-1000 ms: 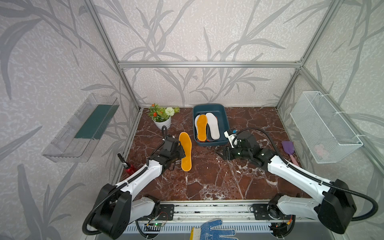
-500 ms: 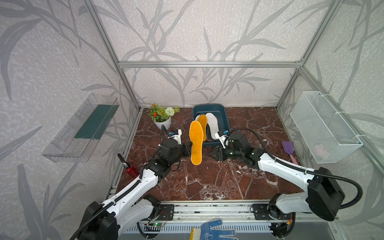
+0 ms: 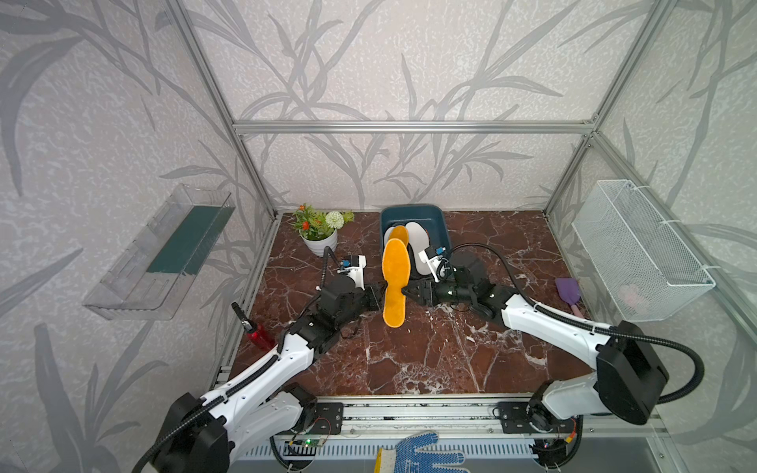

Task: Put the insoles into the storage box
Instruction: Pick up the insole from the center of the board, then place the insole in the storage box.

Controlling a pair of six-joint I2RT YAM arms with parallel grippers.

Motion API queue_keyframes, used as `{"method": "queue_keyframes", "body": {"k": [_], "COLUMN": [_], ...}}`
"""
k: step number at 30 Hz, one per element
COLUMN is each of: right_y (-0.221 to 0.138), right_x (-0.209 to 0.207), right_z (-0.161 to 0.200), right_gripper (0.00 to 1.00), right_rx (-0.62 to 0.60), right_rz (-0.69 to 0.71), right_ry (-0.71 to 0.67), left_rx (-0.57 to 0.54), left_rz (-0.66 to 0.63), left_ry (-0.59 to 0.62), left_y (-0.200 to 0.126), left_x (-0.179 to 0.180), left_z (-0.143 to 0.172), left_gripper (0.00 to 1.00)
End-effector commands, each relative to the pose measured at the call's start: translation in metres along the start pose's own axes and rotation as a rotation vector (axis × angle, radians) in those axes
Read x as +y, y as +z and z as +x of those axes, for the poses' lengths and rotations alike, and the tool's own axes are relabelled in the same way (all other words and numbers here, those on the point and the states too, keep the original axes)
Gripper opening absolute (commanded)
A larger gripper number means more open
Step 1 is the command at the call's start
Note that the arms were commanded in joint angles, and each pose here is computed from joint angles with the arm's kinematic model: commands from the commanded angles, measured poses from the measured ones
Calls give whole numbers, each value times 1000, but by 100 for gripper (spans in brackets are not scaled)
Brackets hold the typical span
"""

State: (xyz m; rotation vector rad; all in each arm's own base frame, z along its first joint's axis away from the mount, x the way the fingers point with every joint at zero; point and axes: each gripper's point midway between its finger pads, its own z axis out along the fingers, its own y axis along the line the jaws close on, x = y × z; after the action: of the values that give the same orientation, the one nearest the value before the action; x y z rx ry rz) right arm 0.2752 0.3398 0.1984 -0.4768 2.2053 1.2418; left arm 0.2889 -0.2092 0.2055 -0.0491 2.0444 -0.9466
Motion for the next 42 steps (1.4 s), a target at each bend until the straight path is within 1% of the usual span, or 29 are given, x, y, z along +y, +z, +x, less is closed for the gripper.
{"method": "queue_keyframes", "body": {"k": [1,5,7,9,11,12,13,14,15,16,17,18,22,24,28,32,33,36,42], "right_y": [7,12,13,11,7,4,1,-3,-7,-11,-15,-19,-36,-43,-48,-40,-31,-17,10], "right_x": [13,17,19,21,18,15,12,9,5,0,-4,-9,-28,-40,-62,-80,-93,-107,-135], "right_z": [-15,-18,-19,-21,-23,-23,-26,-28,-30,-33,-36,-39,-55,-63,-77,-86,-85,-92,-104], "right_gripper": [30,12,0,0,0,0,0,0,0,0,0,0,0,0,0,0,0,0,0], "right_rx": [-22,-19,-16,-22,-38,-42,-52,-58,-63,-72,-76,-79,-66,-34,50,130,164,202,249], "right_rz": [-47,-77,-88,-88,-58,-38,-20,-10,-2,1,3,9,51,95,131,154,158,119,97], "right_ry": [-9,7,12,15,18,24,26,30,37,45,51,55,45,40,45,30,48,64,82], "left_rx": [-7,-4,-4,-3,-5,-3,-1,-1,-6,-12,-17,-22,-48,-83,-158,-217,-230,-260,-303], "left_rz": [42,31,22,5,-19,-25,-36,-43,-44,-49,-54,-61,-112,-167,-317,-382,-394,-422,-441], "left_ry": [-2,8,12,13,18,24,31,34,37,37,39,47,84,101,111,115,113,107,90], "left_y": [1,1,1,2,2,2,1,1,0,-1,-2,-4,-15,-26,-55,-80,-85,-98,-109], "left_x": [-7,-6,-5,-2,2,2,3,4,3,3,2,2,5,12,36,47,49,55,64], "left_z": [0,0,0,1,-1,-1,-2,-3,-5,-7,-9,-11,-20,-28,-38,-44,-45,-45,-43], "left_gripper": [0,0,0,0,0,3,20,42,60,75,97,99,99,99,99,99,99,99,99]}}
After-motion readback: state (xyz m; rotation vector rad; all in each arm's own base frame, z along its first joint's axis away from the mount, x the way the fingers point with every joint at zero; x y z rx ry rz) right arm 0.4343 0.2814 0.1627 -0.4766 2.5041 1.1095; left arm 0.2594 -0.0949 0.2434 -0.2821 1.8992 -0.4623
